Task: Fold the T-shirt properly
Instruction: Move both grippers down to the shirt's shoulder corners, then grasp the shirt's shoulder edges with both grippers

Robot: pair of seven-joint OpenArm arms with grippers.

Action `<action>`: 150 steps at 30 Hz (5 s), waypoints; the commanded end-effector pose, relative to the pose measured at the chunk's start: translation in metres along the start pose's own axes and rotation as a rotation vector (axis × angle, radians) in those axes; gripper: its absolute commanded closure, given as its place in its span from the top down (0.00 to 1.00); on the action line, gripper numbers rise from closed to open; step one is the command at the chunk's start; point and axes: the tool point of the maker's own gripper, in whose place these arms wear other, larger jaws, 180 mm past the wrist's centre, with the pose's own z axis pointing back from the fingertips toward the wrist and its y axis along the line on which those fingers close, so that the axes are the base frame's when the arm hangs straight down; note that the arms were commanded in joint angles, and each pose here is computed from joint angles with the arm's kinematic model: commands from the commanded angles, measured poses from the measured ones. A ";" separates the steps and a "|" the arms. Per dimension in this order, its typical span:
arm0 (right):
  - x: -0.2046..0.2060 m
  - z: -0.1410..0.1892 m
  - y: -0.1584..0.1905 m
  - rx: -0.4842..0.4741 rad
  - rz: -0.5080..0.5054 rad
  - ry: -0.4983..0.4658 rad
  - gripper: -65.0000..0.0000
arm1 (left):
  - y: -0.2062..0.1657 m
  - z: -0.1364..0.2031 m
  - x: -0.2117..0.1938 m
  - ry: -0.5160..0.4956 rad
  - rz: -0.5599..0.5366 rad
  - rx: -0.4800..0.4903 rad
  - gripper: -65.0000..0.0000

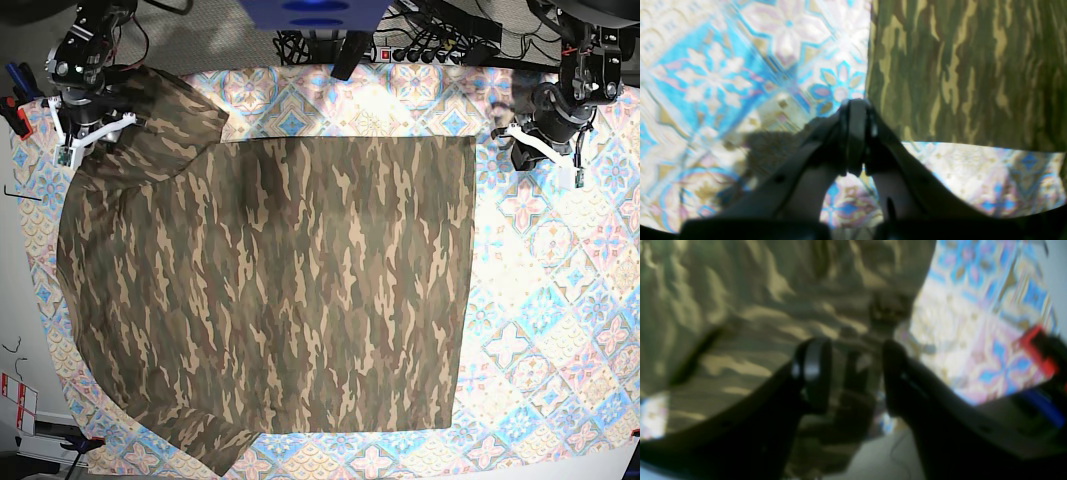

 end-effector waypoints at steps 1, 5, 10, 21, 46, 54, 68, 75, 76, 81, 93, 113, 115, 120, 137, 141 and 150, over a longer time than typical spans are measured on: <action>0.005 0.002 -0.007 -0.015 0.004 -0.021 0.43 | 0.002 0.003 0.009 -0.028 -0.026 0.007 0.00; -0.008 -0.005 -0.022 -0.037 -0.040 0.012 0.50 | 0.008 0.003 0.008 -0.023 -0.071 0.042 0.00; -0.010 -0.013 -0.024 0.081 -0.016 0.011 0.58 | 0.009 0.004 0.007 -0.020 -0.074 0.046 0.03; -0.052 -0.028 -0.024 0.147 -0.106 0.128 0.59 | 0.009 0.004 0.007 -0.020 -0.074 0.046 0.16; -0.138 -0.002 0.000 0.219 -0.073 0.615 0.59 | 0.010 0.004 0.007 -0.020 -0.076 0.048 0.16; -0.113 0.004 -0.015 0.292 -0.189 0.545 0.59 | 0.010 0.004 0.007 -0.020 -0.076 0.048 0.16; -0.094 -0.010 0.015 0.385 -0.118 0.503 0.59 | 0.012 0.004 0.013 -0.026 -0.095 0.051 0.16; -0.073 -0.023 0.041 0.446 -0.055 0.476 0.59 | 0.020 0.004 0.040 -0.043 -0.171 0.065 0.16; -0.073 -0.023 0.042 0.447 -0.055 0.477 0.59 | 0.021 0.004 0.041 -0.030 -0.174 0.068 0.16; -0.072 -0.022 0.042 0.449 -0.046 0.483 0.59 | 0.016 -0.002 0.050 0.012 -0.172 0.063 0.16; -0.076 -0.021 0.042 0.450 -0.049 0.498 0.59 | 0.008 -0.004 0.046 0.043 -0.232 0.007 0.16; -0.080 -0.019 0.041 0.447 -0.048 0.509 0.59 | 0.012 -0.067 -0.010 0.167 -0.161 -0.220 0.16; -0.082 -0.018 0.040 0.446 -0.048 0.514 0.59 | 0.013 -0.071 -0.017 0.180 -0.146 -0.223 0.16; -0.085 -0.017 0.039 0.444 -0.047 0.520 0.59 | -0.010 -0.093 -0.036 0.241 -0.165 -0.287 0.16; -0.078 -0.021 0.066 0.514 0.107 0.535 0.21 | -0.098 -0.103 -0.076 0.309 -0.240 -0.560 0.15; -0.079 -0.021 0.070 0.524 0.123 0.541 0.06 | -0.098 -0.103 -0.076 0.307 -0.241 -0.560 0.13; -0.060 -0.017 0.037 0.438 0.103 0.465 0.02 | -0.087 -0.093 -0.076 0.309 -0.283 -0.560 0.00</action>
